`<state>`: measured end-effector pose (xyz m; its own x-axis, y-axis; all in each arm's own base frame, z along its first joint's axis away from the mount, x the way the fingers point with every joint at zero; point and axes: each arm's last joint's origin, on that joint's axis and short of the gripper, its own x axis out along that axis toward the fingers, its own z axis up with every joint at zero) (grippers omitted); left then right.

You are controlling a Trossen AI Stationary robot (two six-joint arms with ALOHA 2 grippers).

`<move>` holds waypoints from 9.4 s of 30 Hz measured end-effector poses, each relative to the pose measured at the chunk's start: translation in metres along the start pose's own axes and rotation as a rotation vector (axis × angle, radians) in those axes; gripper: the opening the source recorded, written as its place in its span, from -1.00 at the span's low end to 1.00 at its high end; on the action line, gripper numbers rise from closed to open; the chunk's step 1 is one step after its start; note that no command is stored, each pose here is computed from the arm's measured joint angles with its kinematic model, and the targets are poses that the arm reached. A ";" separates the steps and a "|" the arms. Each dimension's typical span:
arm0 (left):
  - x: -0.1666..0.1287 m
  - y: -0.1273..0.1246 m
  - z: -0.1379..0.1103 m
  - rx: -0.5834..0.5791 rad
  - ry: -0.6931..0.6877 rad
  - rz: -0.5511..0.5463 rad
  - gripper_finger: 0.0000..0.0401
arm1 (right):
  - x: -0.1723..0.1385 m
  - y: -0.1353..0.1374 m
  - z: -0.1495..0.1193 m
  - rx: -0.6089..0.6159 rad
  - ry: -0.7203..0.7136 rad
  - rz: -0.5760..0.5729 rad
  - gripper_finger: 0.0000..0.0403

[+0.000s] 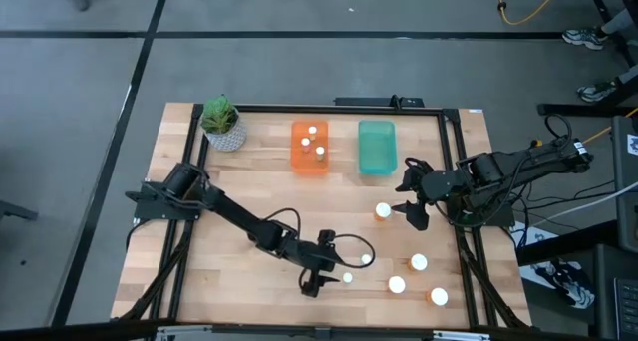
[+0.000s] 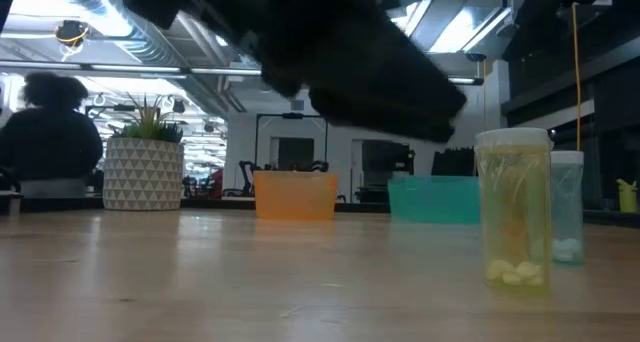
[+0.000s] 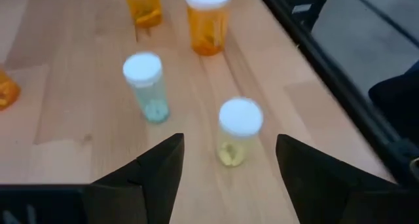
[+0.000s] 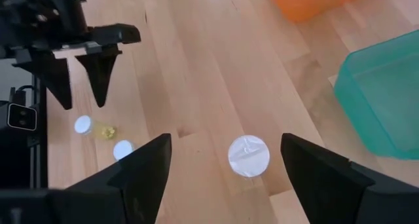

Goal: Pick and place medicine bottles into bin by pill shape (circle, oval)
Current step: Put the small yellow pill bottle into the orange bin, then put the small blue pill bottle into the orange bin

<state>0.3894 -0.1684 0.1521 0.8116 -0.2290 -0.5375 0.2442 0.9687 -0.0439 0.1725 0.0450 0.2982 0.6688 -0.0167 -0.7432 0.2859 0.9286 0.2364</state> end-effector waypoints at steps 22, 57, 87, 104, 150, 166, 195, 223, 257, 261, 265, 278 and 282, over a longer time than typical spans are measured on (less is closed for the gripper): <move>0.024 -0.001 0.000 0.002 0.033 0.006 0.16 | 0.000 -0.001 -0.001 -0.005 0.014 -0.010 0.44; 0.034 0.002 0.008 -0.005 0.062 -0.039 -0.27 | 0.000 -0.001 -0.002 -0.006 0.019 -0.014 0.44; -0.180 0.129 0.094 0.209 0.190 0.320 -0.48 | 0.000 -0.002 -0.002 -0.006 0.008 -0.042 0.44; -0.196 0.251 -0.020 -0.037 0.106 0.404 -0.49 | 0.000 -0.003 -0.002 -0.007 0.005 -0.047 0.44; -0.136 0.279 -0.083 -0.165 0.141 0.339 -0.47 | 0.000 -0.003 -0.001 -0.007 -0.014 -0.073 0.44; -0.136 0.279 -0.083 -0.160 0.140 0.337 -0.07 | 0.000 -0.003 -0.002 -0.007 -0.004 -0.060 0.44; -0.129 0.114 0.008 0.002 -0.128 0.226 -0.06 | 0.000 -0.003 -0.002 -0.011 -0.004 -0.060 0.44; 0.032 0.057 0.026 -0.080 0.047 0.019 -0.06 | -0.023 0.001 0.007 0.058 0.057 0.020 0.44; 0.065 0.042 0.021 -0.156 -0.046 0.126 -0.06 | -0.100 0.002 0.045 -0.051 -0.134 -0.008 0.44; 0.065 0.042 0.020 -0.155 -0.037 0.133 -0.06 | -0.100 0.002 0.044 -0.051 -0.134 -0.008 0.44; 0.065 0.042 0.020 -0.133 -0.038 0.140 -0.12 | -0.100 0.002 0.044 -0.051 -0.134 -0.009 0.44; 0.051 0.042 0.039 -0.099 -0.096 0.134 -0.48 | -0.100 0.002 0.044 -0.045 -0.130 -0.011 0.44; 0.019 0.044 0.066 -0.011 -0.082 0.151 -0.48 | -0.099 0.001 0.042 -0.029 -0.112 -0.021 0.44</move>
<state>0.4502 -0.1360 0.1953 0.8794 -0.0869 -0.4681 0.1105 0.9936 0.0231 0.1354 0.0317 0.3986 0.7361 -0.0762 -0.6725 0.2820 0.9378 0.2025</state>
